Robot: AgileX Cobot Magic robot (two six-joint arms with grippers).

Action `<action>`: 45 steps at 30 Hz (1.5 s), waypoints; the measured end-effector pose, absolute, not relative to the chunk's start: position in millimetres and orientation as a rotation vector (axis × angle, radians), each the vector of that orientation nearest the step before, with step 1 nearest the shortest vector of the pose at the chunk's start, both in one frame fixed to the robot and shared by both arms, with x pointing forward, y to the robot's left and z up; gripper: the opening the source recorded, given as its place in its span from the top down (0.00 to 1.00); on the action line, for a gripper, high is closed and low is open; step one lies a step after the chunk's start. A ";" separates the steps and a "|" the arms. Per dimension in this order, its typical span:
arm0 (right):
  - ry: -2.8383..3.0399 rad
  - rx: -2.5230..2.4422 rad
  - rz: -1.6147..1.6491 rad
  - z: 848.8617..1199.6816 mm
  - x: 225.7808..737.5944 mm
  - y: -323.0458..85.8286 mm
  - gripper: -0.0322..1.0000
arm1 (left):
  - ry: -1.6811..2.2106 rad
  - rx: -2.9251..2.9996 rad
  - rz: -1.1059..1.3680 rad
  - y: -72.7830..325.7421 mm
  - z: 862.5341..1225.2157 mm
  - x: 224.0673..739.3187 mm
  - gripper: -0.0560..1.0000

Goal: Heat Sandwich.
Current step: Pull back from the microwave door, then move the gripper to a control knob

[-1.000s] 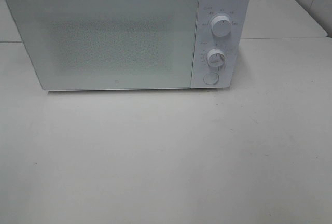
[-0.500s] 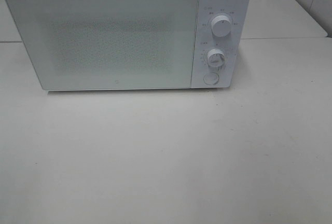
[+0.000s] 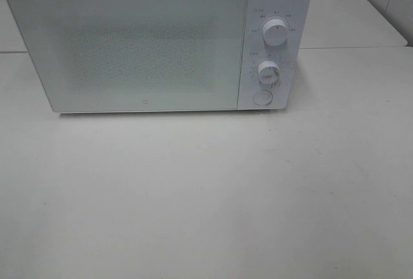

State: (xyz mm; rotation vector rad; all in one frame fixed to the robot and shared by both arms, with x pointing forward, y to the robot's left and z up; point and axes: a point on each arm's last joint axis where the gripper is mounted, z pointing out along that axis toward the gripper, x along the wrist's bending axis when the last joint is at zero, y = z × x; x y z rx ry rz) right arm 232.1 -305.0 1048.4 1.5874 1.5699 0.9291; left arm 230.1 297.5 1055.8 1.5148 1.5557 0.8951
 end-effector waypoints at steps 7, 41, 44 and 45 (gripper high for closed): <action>1.570 1.587 0.929 1048.4 232.1 -305.0 0.25 | 1.556 1.515 0.895 297.5 1055.8 230.1 0.01; 1.572 1.588 0.946 1048.7 232.2 -303.8 0.25 | 1.556 1.515 0.895 297.5 1055.8 230.1 0.01; 1.567 1.581 0.973 1051.7 231.4 -302.6 0.25 | 1.556 1.515 0.895 297.5 1055.8 230.1 0.01; 1.547 1.560 1.009 1056.9 230.5 -301.8 0.25 | 1.556 1.515 0.895 297.5 1055.8 230.1 0.01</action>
